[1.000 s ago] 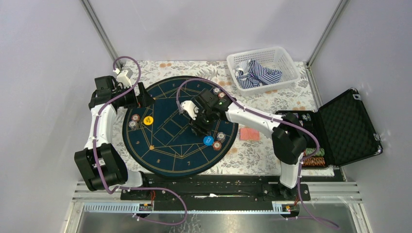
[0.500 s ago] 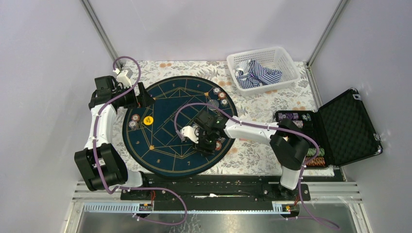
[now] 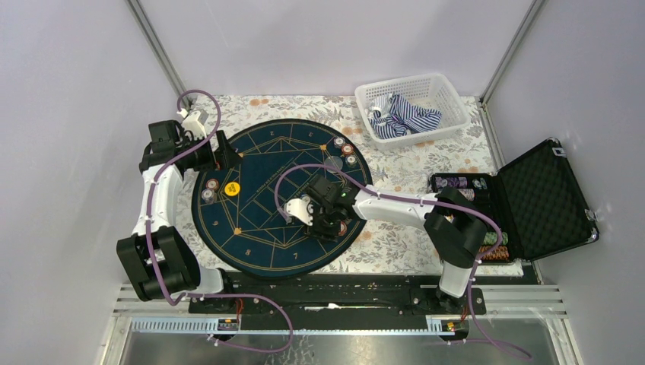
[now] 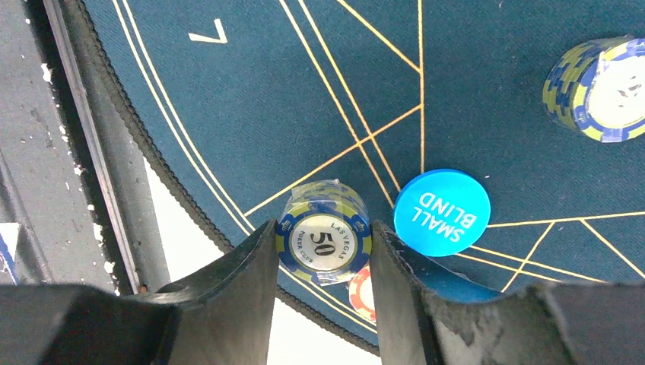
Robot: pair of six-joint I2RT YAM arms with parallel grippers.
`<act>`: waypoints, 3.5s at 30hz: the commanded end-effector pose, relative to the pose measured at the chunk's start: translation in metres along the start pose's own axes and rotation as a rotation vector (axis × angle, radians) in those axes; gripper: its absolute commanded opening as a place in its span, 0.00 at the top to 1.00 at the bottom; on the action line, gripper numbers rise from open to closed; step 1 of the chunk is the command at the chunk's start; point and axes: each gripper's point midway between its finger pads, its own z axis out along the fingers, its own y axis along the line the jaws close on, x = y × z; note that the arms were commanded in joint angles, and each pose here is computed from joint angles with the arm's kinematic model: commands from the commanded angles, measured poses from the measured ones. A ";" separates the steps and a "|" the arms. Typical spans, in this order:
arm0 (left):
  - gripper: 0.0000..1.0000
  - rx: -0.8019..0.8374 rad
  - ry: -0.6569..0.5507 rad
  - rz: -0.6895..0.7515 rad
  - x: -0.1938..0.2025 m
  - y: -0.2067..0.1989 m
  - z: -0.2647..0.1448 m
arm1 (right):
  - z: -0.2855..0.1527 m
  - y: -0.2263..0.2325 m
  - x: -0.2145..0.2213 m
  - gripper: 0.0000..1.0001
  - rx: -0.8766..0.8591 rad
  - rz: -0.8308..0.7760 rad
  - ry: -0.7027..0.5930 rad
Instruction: Distribute texas hold em gaming equipment
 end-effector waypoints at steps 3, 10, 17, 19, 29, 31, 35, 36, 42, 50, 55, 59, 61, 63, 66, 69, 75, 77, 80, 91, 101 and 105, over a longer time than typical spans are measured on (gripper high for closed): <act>0.01 -0.006 -0.055 0.054 -0.013 -0.005 -0.007 | -0.010 -0.003 -0.011 0.59 0.040 -0.041 -0.041; 0.01 -0.005 -0.052 0.051 -0.012 -0.005 -0.007 | -0.007 -0.005 -0.005 0.59 0.051 -0.045 -0.022; 0.01 -0.005 -0.051 0.049 -0.012 -0.005 -0.006 | -0.006 -0.005 -0.001 0.58 0.054 -0.044 -0.011; 0.01 -0.005 -0.051 0.050 -0.012 -0.004 -0.006 | -0.004 -0.004 0.001 0.57 0.051 -0.043 -0.005; 0.01 -0.005 -0.050 0.051 -0.013 -0.004 -0.006 | -0.004 -0.004 0.005 0.51 0.052 -0.043 0.008; 0.01 -0.008 -0.050 0.050 -0.013 -0.003 -0.006 | -0.003 -0.003 0.006 0.50 0.047 -0.043 0.013; 0.01 -0.011 -0.050 0.051 -0.013 -0.002 -0.005 | -0.003 -0.002 0.007 0.47 0.046 -0.044 0.014; 0.01 -0.012 -0.052 0.052 -0.014 -0.002 -0.006 | -0.003 -0.002 0.006 0.45 0.045 -0.044 0.013; 0.01 -0.011 -0.047 0.051 -0.013 -0.002 -0.004 | -0.010 0.001 -0.002 0.37 0.031 -0.041 -0.010; 0.01 -0.017 -0.032 0.086 -0.011 0.000 -0.005 | -0.041 -0.009 -0.036 0.27 0.083 -0.012 -0.097; 0.01 -0.052 -0.009 0.153 -0.010 0.008 -0.007 | -0.080 -0.035 -0.064 0.06 0.126 0.103 -0.225; 0.01 -0.056 0.026 0.217 -0.010 0.006 -0.007 | -0.117 -0.067 -0.068 0.00 0.153 0.226 -0.326; 0.01 -0.048 0.062 0.261 -0.006 0.000 -0.004 | -0.133 -0.086 -0.061 0.00 0.193 0.282 -0.352; 0.01 -0.055 0.100 0.317 -0.001 -0.007 0.003 | -0.147 -0.100 -0.050 0.00 0.226 0.344 -0.378; 0.01 -0.045 0.149 0.411 0.011 -0.024 0.015 | -0.168 -0.116 -0.032 0.00 0.261 0.451 -0.433; 0.01 -0.012 0.213 0.508 0.028 -0.049 0.033 | -0.191 -0.139 0.000 0.00 0.339 0.598 -0.474; 0.01 0.072 0.282 0.610 0.056 -0.087 0.062 | -0.230 -0.149 0.047 0.00 0.437 0.760 -0.571; 0.01 0.108 0.317 0.646 0.068 -0.100 0.071 | -0.236 -0.150 0.060 0.00 0.446 0.803 -0.566; 0.01 0.131 0.380 0.694 0.091 -0.112 0.085 | -0.234 -0.147 0.076 0.00 0.432 0.844 -0.559; 0.01 0.193 0.488 0.825 0.156 -0.146 0.124 | -0.232 -0.150 0.098 0.00 0.501 0.887 -0.558; 0.09 0.179 0.533 0.853 0.173 -0.147 0.148 | -0.225 -0.143 0.097 0.00 0.447 0.853 -0.559; 0.14 0.155 0.534 0.858 0.174 -0.142 0.154 | -0.222 -0.141 0.097 0.00 0.429 0.853 -0.557</act>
